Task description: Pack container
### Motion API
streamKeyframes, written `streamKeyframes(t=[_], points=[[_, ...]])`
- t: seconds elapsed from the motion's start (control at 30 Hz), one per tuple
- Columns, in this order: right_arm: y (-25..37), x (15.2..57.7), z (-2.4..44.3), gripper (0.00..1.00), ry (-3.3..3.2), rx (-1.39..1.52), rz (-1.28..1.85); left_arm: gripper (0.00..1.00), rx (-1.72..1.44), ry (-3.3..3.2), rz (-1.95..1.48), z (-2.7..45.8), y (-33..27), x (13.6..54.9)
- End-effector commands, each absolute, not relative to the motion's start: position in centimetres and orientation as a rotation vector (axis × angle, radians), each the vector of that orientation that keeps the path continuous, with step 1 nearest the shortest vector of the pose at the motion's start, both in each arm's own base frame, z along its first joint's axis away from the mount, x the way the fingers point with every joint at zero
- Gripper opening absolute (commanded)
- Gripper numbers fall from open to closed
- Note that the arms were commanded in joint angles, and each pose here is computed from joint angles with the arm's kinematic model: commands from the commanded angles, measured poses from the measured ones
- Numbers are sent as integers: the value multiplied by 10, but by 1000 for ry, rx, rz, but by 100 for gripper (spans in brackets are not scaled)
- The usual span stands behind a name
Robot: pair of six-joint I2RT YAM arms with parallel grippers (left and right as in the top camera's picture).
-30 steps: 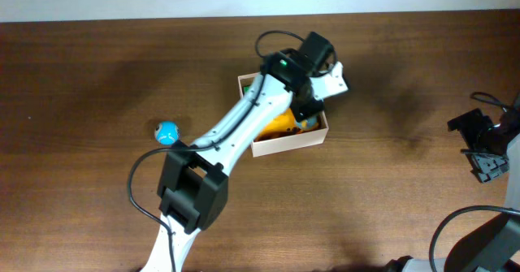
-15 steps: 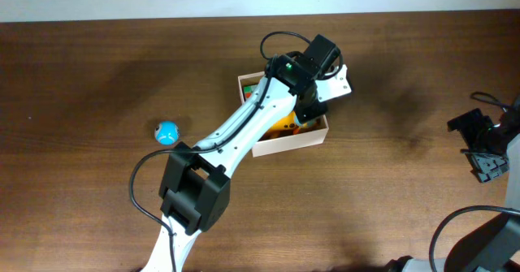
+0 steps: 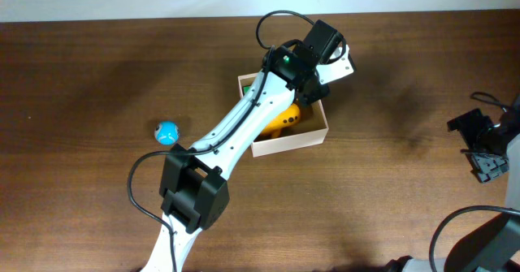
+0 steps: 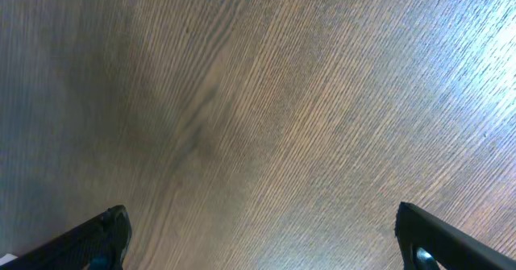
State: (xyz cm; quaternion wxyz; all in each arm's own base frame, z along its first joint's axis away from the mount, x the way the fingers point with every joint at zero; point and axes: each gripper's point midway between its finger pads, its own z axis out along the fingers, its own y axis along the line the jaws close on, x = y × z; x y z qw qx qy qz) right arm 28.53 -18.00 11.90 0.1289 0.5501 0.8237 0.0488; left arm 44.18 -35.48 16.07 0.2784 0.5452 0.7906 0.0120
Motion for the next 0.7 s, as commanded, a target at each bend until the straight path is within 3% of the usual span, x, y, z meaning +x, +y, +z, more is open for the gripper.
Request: streamKeyframes(t=[0.0,0.53,0.6,0.63,0.67], points=[[-179,285,118,99,2400,1597,143,6,1440,2128,85,166,-346,449],[-179,285,118,99,2400,1597,143,5,1688,2171,-77,146,-377,373],[-179,285,118,99,2400,1597,143,11,1708,2168,-79,145,-380,366],[-179,285,118,98,2400,1597,143,19,1724,2169,-79,144,-382,362],[-179,285,118,99,2400,1597,143,20,1731,2170,-78,144,-382,359]])
